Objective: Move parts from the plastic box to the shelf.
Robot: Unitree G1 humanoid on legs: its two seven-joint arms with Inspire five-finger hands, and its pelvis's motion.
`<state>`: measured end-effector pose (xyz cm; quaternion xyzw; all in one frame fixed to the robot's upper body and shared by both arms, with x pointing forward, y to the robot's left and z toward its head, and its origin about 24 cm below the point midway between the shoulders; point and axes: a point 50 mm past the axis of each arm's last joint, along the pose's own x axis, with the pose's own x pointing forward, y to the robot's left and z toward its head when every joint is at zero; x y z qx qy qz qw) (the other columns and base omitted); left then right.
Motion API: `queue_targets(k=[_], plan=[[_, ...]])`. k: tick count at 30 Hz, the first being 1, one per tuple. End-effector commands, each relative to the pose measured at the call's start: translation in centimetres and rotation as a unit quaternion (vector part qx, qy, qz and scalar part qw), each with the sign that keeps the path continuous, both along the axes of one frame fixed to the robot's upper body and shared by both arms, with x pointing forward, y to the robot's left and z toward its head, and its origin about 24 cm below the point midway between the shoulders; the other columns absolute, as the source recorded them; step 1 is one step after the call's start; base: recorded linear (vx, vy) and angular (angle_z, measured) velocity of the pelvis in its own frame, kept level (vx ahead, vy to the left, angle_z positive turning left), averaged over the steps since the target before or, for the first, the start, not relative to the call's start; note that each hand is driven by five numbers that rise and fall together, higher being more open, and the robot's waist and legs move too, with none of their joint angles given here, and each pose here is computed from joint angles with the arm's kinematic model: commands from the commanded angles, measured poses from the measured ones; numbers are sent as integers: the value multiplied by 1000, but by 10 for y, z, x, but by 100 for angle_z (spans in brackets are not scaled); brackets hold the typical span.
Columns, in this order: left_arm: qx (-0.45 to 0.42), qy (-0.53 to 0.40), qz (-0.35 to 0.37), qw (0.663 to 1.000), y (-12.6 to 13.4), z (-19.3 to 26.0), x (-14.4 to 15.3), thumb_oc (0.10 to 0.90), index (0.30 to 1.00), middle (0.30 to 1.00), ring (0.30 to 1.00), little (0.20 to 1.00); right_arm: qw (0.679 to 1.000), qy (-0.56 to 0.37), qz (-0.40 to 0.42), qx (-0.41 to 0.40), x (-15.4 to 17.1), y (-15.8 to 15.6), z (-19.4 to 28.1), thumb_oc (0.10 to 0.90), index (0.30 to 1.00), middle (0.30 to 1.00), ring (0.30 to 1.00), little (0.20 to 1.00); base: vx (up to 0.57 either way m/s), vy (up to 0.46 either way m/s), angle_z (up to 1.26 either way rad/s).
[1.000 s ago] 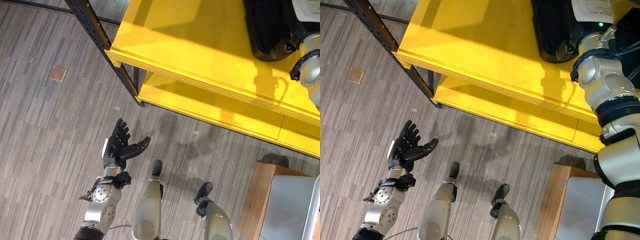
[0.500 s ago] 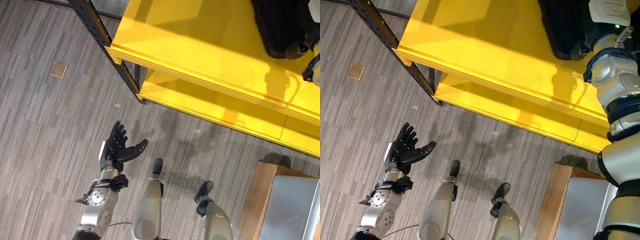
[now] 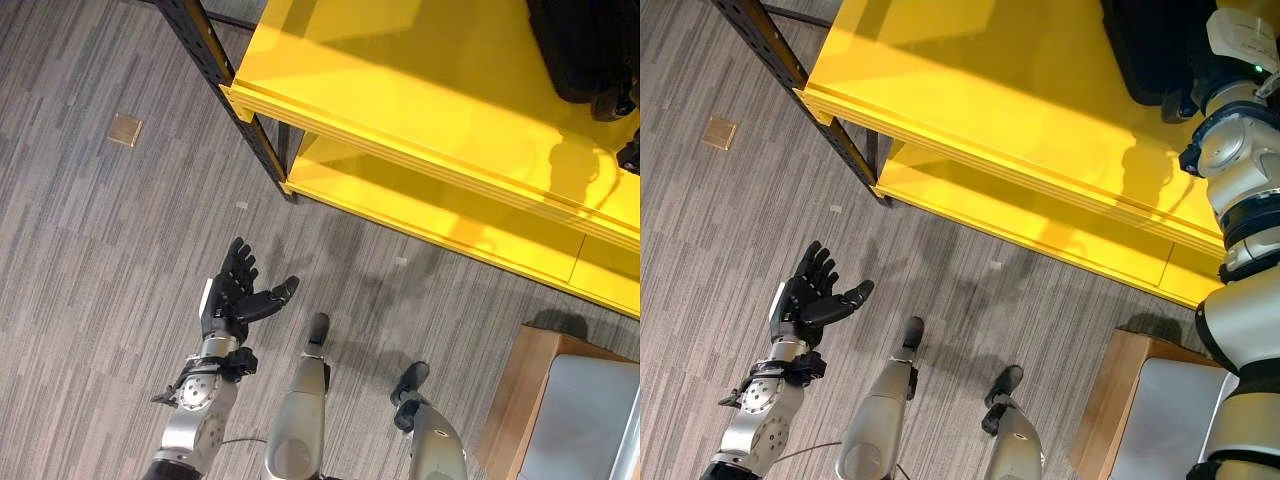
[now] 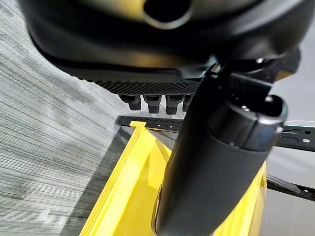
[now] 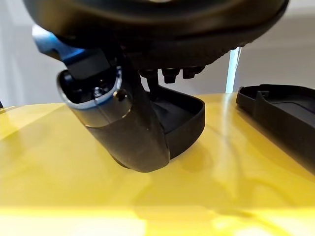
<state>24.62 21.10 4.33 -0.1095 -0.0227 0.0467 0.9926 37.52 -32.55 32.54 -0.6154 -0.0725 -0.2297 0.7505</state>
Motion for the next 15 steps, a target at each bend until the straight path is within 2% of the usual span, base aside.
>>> queue_targets(k=[1, 8, 15], plan=[[0, -110, -12, 994, 4, 40, 1, 900, 1000, 1000, 1000, 1000, 998, -53, 41, 10, 0, 18, 28, 900, 1000, 1000, 1000, 1000, 0, 0, 0], [2, -114, -12, 993, 3, 42, 4, 900, 1000, 1000, 1000, 1000, 996, -43, 71, 45, 8, 28, 10, 900, 1000, 1000, 1000, 1000, 0, 0, 0], [4, -117, -14, 993, 0, 45, 8, 900, 1000, 1000, 1000, 1000, 986, -36, 113, 117, 20, 46, -18, 900, 1000, 1000, 1000, 1000, 0, 0, 0]])
